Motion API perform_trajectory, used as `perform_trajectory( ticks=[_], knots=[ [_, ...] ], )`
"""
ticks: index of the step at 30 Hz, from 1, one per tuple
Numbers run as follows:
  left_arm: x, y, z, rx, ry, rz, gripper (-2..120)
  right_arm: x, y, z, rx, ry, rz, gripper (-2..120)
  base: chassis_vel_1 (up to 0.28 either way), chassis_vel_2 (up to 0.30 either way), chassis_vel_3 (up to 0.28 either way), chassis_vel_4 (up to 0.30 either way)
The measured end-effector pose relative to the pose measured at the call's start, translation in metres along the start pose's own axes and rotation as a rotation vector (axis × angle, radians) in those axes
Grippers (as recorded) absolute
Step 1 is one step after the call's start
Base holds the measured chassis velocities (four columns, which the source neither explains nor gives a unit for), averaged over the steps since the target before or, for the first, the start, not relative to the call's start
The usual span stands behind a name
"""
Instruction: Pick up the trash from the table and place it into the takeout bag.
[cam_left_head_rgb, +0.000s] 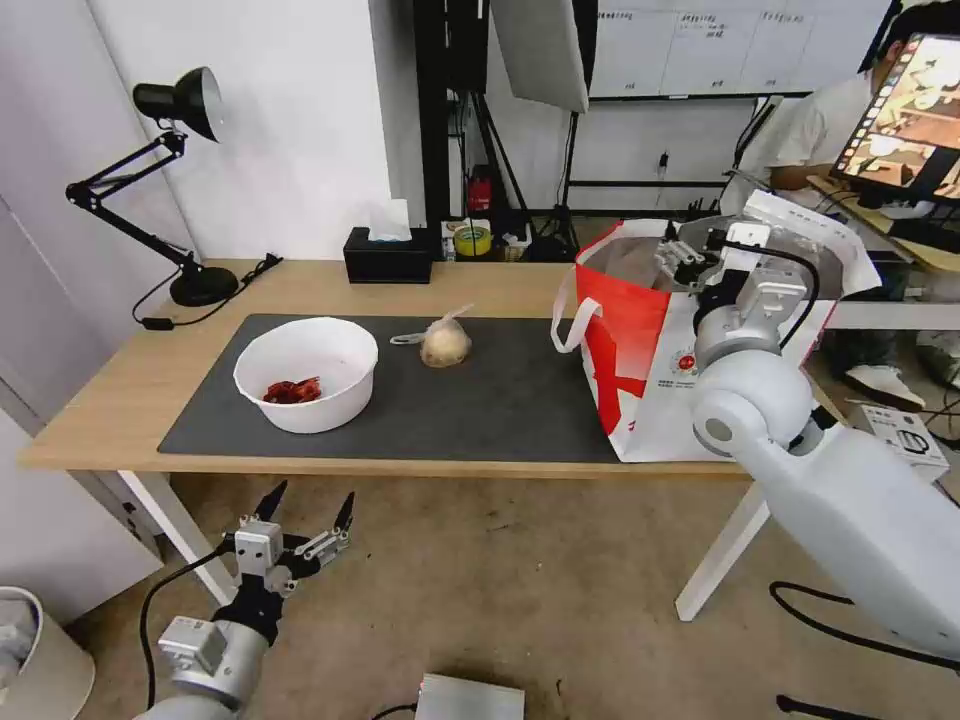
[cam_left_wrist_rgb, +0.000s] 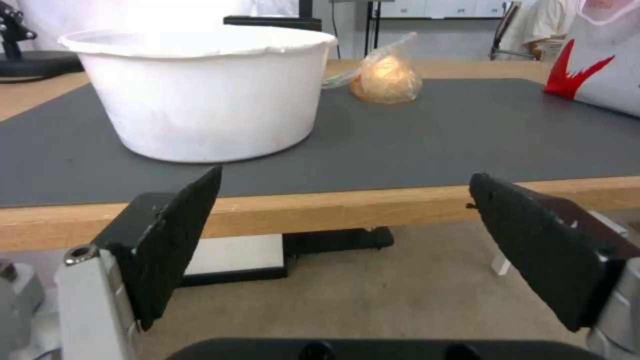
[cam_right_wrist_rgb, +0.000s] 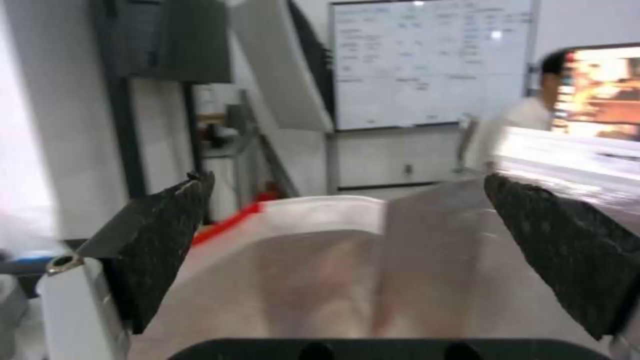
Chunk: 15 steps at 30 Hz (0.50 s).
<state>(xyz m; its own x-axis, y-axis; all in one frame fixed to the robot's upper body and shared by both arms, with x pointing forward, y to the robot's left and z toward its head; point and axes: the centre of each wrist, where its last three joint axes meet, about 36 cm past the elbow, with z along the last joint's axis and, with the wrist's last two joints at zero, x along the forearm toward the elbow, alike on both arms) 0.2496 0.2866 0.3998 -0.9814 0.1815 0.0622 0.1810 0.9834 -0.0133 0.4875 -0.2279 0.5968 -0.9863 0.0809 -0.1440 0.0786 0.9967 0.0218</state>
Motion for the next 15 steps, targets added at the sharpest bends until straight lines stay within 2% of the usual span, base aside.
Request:
perform_trajectory(
  ticks=[3, 4, 6, 7, 9, 10, 14, 15],
  knots=[
    [0.0, 0.0, 0.0, -0.001, 0.001, 0.003, 100, -0.001, 0.007, -0.002, -0.05, -0.034, -0.138, 100, 0.0, 0.0, 0.0, 0.0],
    [0.0, 0.0, 0.0, -0.001, 0.001, 0.003, 100, -0.001, 0.007, -0.002, -0.05, -0.034, -0.138, 100, 0.0, 0.0, 0.0, 0.0],
    [-0.001, 0.003, -0.001, -0.008, 0.002, 0.004, 100, -0.001, 0.014, -0.003, -0.081, -0.071, -0.266, 100, 0.0, 0.0, 0.0, 0.0],
    [-0.001, 0.003, -0.001, -0.008, 0.002, 0.004, 100, -0.001, 0.014, -0.003, -0.081, -0.071, -0.266, 100, 0.0, 0.0, 0.0, 0.0],
    [-0.001, 0.006, -0.003, -0.013, -0.002, 0.004, 100, 0.002, 0.02, 0.0, -0.104, -0.075, -0.363, 100, 0.0, 0.0, 0.0, 0.0],
    [-0.001, 0.006, -0.003, -0.013, -0.002, 0.004, 100, 0.002, 0.02, 0.0, -0.104, -0.075, -0.363, 100, 0.0, 0.0, 0.0, 0.0],
    [-0.002, 0.008, -0.005, -0.01, -0.008, -0.002, 100, 0.018, 0.027, 0.009, -0.112, -0.05, -0.567, 100, 0.0, 0.0, 0.0, 0.0],
    [-0.002, 0.008, -0.005, -0.01, -0.008, -0.002, 100, 0.018, 0.027, 0.009, -0.112, -0.05, -0.567, 100, 0.0, 0.0, 0.0, 0.0]
  ],
)
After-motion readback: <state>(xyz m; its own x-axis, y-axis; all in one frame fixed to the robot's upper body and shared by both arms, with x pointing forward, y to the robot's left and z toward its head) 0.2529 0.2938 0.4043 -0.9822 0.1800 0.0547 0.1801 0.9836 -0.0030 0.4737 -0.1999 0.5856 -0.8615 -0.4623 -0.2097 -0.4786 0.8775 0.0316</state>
